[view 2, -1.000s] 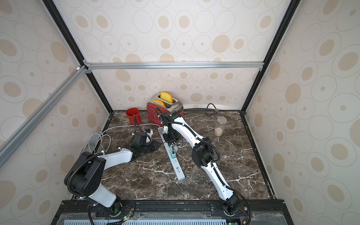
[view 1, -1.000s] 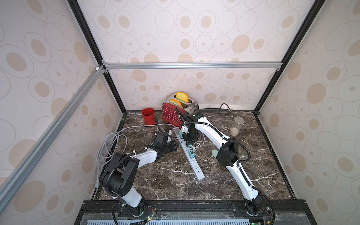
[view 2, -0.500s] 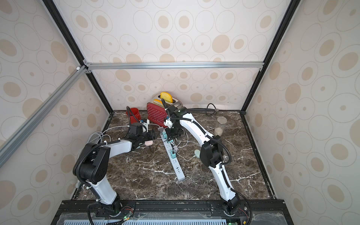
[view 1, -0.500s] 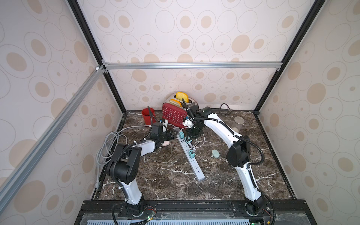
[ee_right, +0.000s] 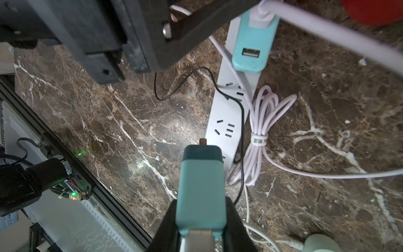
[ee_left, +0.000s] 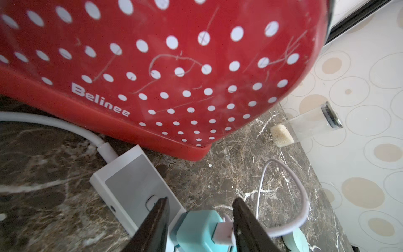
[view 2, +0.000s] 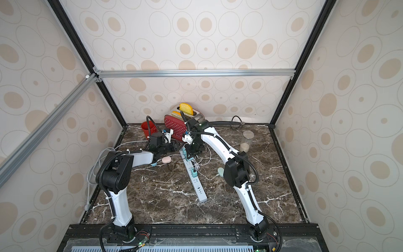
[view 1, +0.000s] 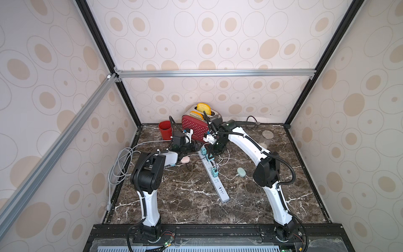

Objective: Charge the bluetooth headset
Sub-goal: Insert the plug into the socket.

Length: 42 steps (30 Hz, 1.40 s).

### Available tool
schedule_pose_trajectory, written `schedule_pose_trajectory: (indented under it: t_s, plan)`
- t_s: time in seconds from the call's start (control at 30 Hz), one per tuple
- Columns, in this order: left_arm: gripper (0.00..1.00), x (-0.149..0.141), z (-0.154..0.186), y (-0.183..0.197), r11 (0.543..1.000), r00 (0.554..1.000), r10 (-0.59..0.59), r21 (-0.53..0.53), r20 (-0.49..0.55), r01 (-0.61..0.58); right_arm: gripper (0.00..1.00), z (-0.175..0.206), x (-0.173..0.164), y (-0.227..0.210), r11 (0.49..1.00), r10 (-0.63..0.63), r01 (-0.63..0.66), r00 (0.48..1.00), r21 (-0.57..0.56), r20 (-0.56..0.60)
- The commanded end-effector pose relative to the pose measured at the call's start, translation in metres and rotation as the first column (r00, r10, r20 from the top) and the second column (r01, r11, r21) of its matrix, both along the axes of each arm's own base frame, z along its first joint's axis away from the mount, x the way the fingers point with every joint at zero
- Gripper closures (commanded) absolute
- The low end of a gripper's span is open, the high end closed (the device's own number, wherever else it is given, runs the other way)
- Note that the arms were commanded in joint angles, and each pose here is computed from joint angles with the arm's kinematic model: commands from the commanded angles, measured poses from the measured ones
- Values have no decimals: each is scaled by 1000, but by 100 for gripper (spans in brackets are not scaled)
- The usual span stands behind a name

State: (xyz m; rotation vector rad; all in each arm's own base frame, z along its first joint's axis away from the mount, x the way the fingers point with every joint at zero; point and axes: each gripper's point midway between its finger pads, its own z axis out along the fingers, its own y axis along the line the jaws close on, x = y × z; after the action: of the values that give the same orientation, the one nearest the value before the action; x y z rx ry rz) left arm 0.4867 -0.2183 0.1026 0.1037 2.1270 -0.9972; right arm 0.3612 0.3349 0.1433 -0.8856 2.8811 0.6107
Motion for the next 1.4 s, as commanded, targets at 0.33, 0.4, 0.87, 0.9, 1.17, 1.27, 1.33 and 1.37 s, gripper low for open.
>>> schedule_pose_trajectory:
  t_s: [0.33, 0.4, 0.87, 0.9, 1.17, 1.27, 1.33, 1.37]
  plan:
    - [59, -5, -2, -20, 989, 998, -62, -132, -6, 61, 100, 0, -11, -15, 999, -8, 7, 999, -54, -33]
    - [59, -7, -6, -21, 987, 998, -66, -149, -10, 64, 100, 1, -11, -15, 998, -14, 12, 999, -54, -33]
    - [85, 4, -11, -18, 973, 999, -15, -232, -42, 5, 100, 1, -11, -14, 998, -29, 27, 999, -48, -39]
    - [85, 6, -10, -16, 973, 999, -8, -231, -44, -2, 100, 2, -11, -14, 998, -30, 28, 999, -48, -35]
    - [87, 13, -19, -15, 979, 997, -3, -205, -78, -13, 100, -4, -16, -17, 998, -27, 23, 998, -61, -54]
    - [90, 7, -23, -15, 977, 995, -17, -211, -95, -3, 100, -4, -17, -19, 997, -26, 22, 998, -69, -54]
    - [91, -1, -23, -16, 975, 995, -29, -222, -99, 6, 100, -4, -18, -21, 997, -25, 21, 998, -70, -52]
    - [91, -6, -22, -17, 973, 994, -34, -229, -99, 11, 100, -3, -18, -21, 997, -22, 19, 998, -72, -51]
